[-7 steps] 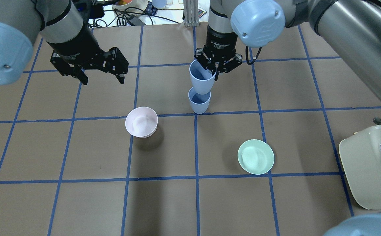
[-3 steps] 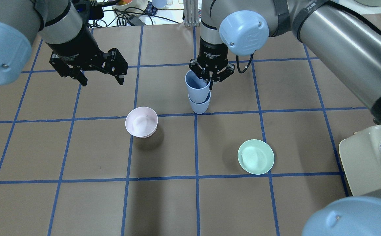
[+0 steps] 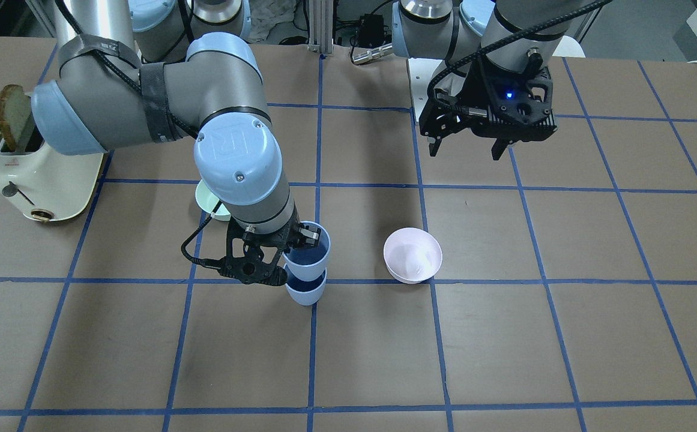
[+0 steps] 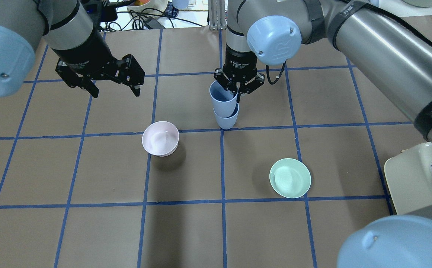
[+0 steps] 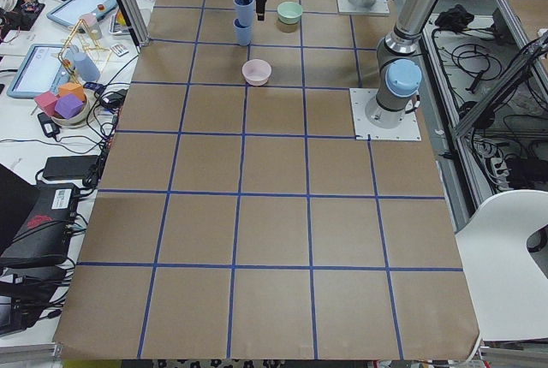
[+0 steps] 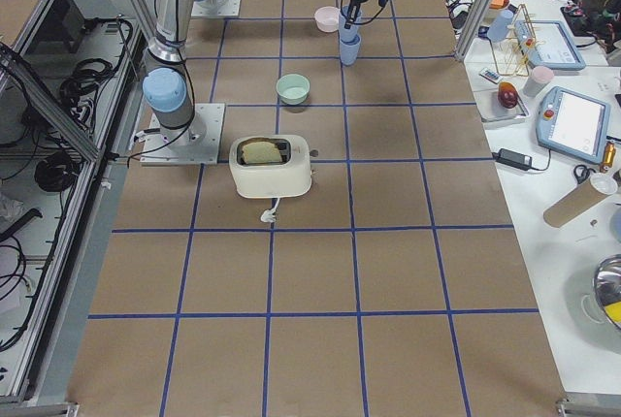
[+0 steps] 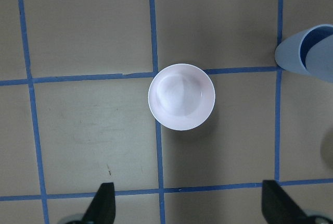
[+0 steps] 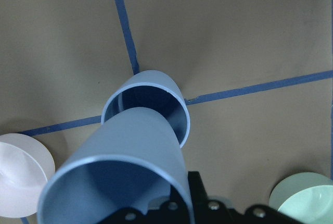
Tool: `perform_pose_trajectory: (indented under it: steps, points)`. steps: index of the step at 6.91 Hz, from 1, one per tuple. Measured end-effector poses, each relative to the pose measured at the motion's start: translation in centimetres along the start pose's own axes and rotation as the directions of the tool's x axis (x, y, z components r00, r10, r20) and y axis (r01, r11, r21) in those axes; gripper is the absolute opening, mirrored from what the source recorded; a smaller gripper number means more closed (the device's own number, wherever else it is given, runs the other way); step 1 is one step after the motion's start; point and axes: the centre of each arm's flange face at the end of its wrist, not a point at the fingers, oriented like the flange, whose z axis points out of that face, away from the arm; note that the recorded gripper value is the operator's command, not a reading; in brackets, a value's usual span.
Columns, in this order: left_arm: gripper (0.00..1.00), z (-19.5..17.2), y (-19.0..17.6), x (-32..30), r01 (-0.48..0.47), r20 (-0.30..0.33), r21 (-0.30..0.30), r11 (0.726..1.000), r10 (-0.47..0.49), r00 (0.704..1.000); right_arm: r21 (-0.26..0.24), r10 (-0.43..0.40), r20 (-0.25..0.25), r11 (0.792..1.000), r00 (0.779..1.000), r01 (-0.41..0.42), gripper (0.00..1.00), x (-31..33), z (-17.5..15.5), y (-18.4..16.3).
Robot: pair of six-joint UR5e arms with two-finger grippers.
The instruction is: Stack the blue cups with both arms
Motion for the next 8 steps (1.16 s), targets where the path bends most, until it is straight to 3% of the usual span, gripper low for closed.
perform_pose_trajectory:
  steps: [1,2,4,7,8]
  points:
    - [1.0,-0.1,0.0,0.0,0.0,0.0,0.001,1.0,0.0,1.0,0.003,-0.001,0.0,1.0,1.0,0.001,0.94,-0.1,0.3,-0.2]
    - [1.0,-0.1,0.1,0.0,0.0,0.0,0.002,1.0,0.0,1.0,0.009,-0.002,-0.001,1.0,1.0,0.002,1.0,-0.1,0.3,-0.4]
    - [1.0,-0.2,0.1,0.0,0.0,0.0,0.003,1.0,0.0,1.0,0.038,0.0,0.007,0.999,1.0,-0.001,1.0,0.4,-0.6,-0.9]
    - [1.0,-0.3,0.2,0.0,0.0,0.0,0.005,1.0,0.0,1.0,0.12,0.006,0.047,0.993,0.999,-0.011,1.0,5.8,-7.8,-0.8]
    - [1.0,-0.3,0.2,0.0,0.0,0.001,0.006,1.0,0.0,1.0,0.114,-0.04,0.038,0.993,0.998,0.035,1.0,9.0,-10.3,-0.1]
